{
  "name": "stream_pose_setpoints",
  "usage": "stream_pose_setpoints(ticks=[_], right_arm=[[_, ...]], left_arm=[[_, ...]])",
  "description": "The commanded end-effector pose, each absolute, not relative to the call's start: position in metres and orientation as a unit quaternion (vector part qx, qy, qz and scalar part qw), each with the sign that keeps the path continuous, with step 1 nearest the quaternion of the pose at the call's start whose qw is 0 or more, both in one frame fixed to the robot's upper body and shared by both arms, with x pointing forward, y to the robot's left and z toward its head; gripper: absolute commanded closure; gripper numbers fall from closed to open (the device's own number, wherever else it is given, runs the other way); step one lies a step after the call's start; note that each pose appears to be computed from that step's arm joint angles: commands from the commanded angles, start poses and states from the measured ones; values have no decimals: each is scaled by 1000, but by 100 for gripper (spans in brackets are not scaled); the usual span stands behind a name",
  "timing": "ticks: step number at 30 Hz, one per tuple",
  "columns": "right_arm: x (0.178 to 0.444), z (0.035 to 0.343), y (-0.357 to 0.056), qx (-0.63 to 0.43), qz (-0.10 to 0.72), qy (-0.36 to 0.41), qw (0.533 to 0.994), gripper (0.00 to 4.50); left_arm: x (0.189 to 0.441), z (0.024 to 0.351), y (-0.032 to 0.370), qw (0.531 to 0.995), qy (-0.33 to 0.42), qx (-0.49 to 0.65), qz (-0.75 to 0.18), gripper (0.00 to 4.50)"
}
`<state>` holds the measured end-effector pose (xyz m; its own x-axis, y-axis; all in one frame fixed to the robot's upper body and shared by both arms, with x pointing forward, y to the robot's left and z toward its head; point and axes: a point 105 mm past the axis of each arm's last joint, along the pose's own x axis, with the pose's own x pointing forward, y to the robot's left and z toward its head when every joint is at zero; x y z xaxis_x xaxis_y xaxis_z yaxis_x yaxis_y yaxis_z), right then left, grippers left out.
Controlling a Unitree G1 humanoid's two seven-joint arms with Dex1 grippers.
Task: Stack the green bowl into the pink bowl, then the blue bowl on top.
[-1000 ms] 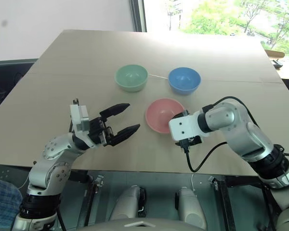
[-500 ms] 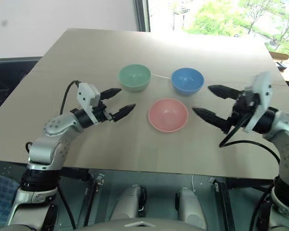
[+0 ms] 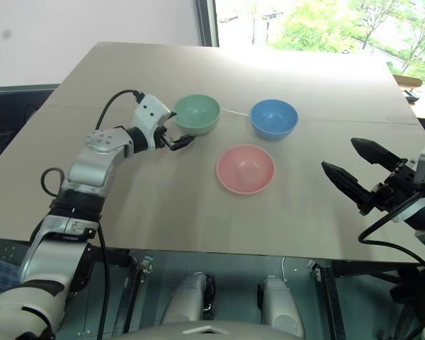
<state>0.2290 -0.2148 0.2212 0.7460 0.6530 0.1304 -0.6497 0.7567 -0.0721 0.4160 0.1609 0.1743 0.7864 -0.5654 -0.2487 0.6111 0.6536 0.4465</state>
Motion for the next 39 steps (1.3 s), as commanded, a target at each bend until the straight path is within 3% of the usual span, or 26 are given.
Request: stream_pose_setpoints(ticks=[1, 13, 22, 27, 31, 32, 34, 39], right_arm=[[224, 233, -209, -40, 358, -96, 928, 2], [223, 234, -208, -56, 363, -104, 924, 2], [223, 230, -210, -71, 361, -98, 925, 2], [223, 228, -209, -72, 362, -98, 924, 0], [224, 227, -210, -74, 362, -99, 924, 0], [224, 227, -210, -74, 362, -100, 924, 0], [225, 226, -210, -74, 362, -101, 924, 0], [225, 225, -211, -74, 363, -100, 923, 0]], left_arm=[[421, 184, 150, 894, 24, 291, -341, 0], [444, 160, 132, 851, 50, 393, -345, 0], [444, 154, 118, 824, 54, 420, -376, 0], [443, 155, 117, 817, 52, 428, -382, 148], [443, 156, 117, 813, 50, 434, -386, 335], [443, 156, 117, 812, 50, 435, -387, 353], [442, 156, 117, 810, 49, 436, -389, 448], [444, 167, 112, 789, 16, 478, -384, 448]])
